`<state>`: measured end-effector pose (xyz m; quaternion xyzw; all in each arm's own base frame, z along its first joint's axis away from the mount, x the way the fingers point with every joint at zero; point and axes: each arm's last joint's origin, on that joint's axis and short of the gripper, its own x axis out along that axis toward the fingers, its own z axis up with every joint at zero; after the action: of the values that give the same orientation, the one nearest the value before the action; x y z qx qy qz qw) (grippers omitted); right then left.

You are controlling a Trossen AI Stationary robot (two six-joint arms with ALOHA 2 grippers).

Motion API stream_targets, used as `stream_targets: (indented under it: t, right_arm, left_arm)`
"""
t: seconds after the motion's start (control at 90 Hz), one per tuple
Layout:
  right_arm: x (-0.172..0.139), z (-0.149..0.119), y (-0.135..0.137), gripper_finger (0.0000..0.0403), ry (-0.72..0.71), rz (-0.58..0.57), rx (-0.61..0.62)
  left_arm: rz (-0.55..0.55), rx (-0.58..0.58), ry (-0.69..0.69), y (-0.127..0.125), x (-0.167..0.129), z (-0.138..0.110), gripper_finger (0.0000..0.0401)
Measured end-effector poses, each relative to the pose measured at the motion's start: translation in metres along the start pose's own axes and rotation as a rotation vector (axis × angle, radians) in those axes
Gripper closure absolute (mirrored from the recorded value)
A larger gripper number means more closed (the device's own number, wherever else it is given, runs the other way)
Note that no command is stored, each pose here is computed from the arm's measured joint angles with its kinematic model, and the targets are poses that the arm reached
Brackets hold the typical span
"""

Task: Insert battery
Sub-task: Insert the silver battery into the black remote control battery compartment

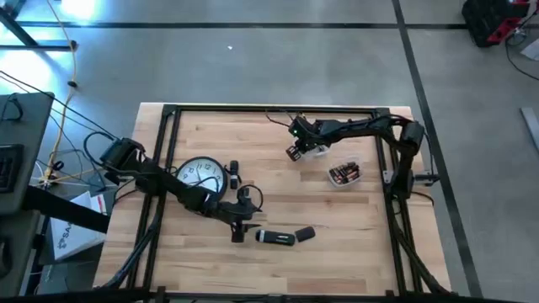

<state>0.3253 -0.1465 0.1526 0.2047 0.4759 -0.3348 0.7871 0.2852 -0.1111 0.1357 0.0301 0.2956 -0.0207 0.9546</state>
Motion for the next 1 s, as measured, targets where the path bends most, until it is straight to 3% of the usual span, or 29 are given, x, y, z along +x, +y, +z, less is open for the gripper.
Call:
stream_targets:
  t: [0.3, 0.456, 0.689, 1.0]
  right_arm:
    - [-0.044, -0.001, 0.011, 0.0403, -0.068, -0.027, -0.043]
    - [-0.073, -0.008, 0.03, 0.0403, -0.128, -0.001, -0.093]
    - [-0.109, -0.04, 0.081, 0.0403, -0.182, 0.129, -0.179]
    - [-0.127, -0.113, 0.168, 0.0403, -0.239, 0.309, -0.342]
  left_arm:
    - [0.0, -0.015, 0.002, 0.0, 0.0, 0.0, 0.019]
    - [0.001, -0.015, 0.003, 0.0, 0.0, 0.0, 0.019]
    - [0.002, -0.014, 0.01, 0.0, 0.0, -0.001, 0.019]
    - [0.025, -0.016, 0.001, 0.001, 0.0, 0.0, 0.019]
